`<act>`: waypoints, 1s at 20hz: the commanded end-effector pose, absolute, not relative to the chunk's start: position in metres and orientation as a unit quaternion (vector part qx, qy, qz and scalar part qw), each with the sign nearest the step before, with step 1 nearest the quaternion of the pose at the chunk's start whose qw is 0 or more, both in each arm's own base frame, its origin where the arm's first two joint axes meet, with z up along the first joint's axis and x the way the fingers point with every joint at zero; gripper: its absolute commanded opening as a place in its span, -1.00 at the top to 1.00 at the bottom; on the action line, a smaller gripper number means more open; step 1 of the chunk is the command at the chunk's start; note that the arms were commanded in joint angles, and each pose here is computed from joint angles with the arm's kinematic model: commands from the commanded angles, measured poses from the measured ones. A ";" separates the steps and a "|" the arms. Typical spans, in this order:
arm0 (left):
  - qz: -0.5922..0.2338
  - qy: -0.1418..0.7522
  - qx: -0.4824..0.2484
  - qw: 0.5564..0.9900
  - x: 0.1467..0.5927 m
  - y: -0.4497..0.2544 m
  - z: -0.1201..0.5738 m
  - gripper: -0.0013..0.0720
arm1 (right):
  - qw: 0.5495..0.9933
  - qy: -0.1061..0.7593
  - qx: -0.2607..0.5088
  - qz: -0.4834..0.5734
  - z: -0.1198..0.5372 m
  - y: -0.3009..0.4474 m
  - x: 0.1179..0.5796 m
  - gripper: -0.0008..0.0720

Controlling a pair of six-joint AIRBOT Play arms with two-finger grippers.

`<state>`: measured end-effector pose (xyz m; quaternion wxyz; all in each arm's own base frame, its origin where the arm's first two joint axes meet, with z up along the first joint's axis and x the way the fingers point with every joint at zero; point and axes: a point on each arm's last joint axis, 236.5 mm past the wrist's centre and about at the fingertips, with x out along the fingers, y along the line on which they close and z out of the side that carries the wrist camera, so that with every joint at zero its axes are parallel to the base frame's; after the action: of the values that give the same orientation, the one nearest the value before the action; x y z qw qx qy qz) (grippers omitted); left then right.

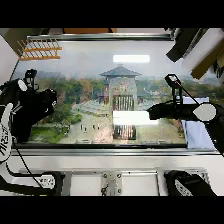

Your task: Fold the clothes and pants, and hang the long-sleeved shirts on hangers.

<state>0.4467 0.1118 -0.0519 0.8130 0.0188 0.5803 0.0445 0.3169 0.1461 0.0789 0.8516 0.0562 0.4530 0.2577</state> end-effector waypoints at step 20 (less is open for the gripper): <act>-0.265 0.148 0.091 0.948 0.380 -0.210 0.395 0.94 | 0.813 0.509 0.056 0.277 0.073 0.139 0.283 0.94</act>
<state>0.3886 -0.1964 0.4123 0.9552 0.0733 0.1187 -0.2608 0.2874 0.1542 0.0731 0.8125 0.0777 0.5032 0.2840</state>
